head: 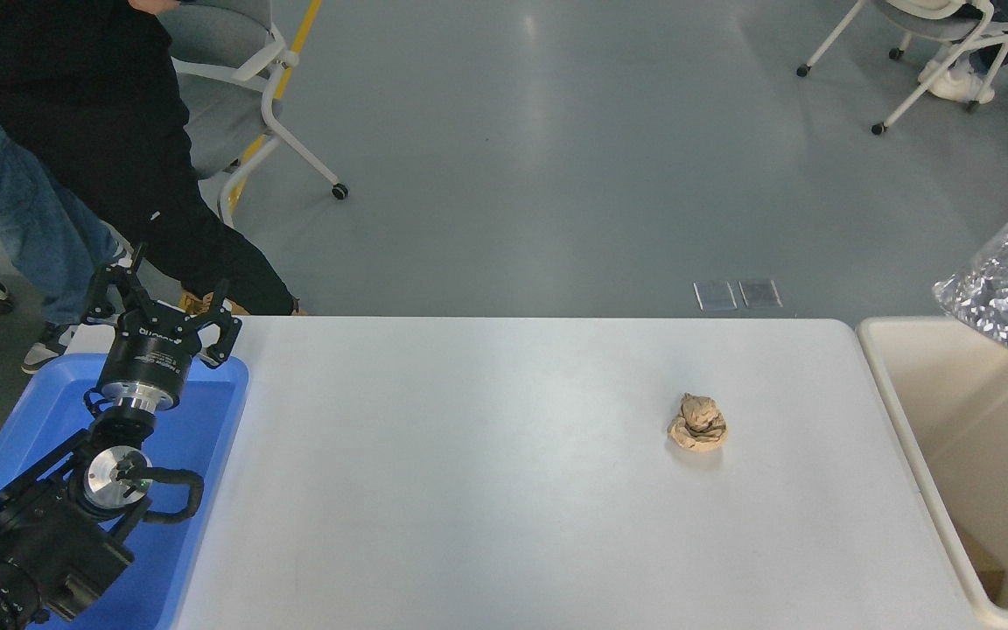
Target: Pick up foil plate and place in dustbin
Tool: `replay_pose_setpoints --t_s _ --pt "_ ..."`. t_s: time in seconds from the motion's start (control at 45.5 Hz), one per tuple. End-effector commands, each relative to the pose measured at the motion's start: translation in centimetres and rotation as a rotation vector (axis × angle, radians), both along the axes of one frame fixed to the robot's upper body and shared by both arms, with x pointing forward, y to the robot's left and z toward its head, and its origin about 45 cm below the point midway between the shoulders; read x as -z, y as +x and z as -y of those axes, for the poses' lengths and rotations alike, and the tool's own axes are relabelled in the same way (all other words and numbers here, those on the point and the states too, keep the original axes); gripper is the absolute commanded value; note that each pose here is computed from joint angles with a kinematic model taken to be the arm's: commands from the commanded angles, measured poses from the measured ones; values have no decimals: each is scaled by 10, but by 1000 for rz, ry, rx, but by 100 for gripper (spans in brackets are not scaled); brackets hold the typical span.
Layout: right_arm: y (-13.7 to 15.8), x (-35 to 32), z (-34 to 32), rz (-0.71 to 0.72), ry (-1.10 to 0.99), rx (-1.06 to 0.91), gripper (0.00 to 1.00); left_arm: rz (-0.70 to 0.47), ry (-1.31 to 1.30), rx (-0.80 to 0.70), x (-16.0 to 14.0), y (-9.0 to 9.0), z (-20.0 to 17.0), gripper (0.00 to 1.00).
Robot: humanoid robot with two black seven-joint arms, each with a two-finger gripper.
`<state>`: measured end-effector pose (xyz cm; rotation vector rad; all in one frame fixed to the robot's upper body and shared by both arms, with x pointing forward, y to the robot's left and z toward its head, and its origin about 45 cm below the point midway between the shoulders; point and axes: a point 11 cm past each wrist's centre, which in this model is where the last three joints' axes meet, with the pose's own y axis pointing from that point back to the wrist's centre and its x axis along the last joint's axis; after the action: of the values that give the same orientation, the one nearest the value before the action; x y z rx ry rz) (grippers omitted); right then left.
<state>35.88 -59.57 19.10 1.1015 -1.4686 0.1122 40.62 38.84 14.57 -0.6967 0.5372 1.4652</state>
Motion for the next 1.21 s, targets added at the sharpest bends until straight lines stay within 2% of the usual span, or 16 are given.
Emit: replay_pose_setpoints --t_s 0.0,0.374,0.505,0.527,0.571,0.615,0.637,0.681,0.813,0.989,1.055,1.187 --pt "-42 43 18 56 41 118 0 0 0 0 0 0 0 99" --pt "-82 81 23 24 51 180 0 2 -1 0 0 0 0 99" --pt "-85 85 21 18 55 182 0 0 0 0 0 0 0 99" --pt "-84 84 22 20 52 182 5 0 0 0 0 0 0 99" --pt "-84 83 22 24 51 184 43 0 0 0 0 0 0 99" --pt "-83 82 22 28 47 184 75 1 0 -1 0 0 0 99" --pt "-83 82 22 29 44 185 85 0 0 0 0 0 0 99" --pt "-83 82 22 29 43 185 98 1 0 -1 0 0 0 99" --pt "-84 86 19 23 51 184 100 0 0 0 0 0 0 99" --pt "-70 87 8 35 71 160 100 1 0 1 0 0 0 99" --pt "-50 76 0 72 82 138 100 1 0 -1 0 0 0 99" --pt "16 23 -22 178 70 37 100 1 0 1 0 0 0 99"
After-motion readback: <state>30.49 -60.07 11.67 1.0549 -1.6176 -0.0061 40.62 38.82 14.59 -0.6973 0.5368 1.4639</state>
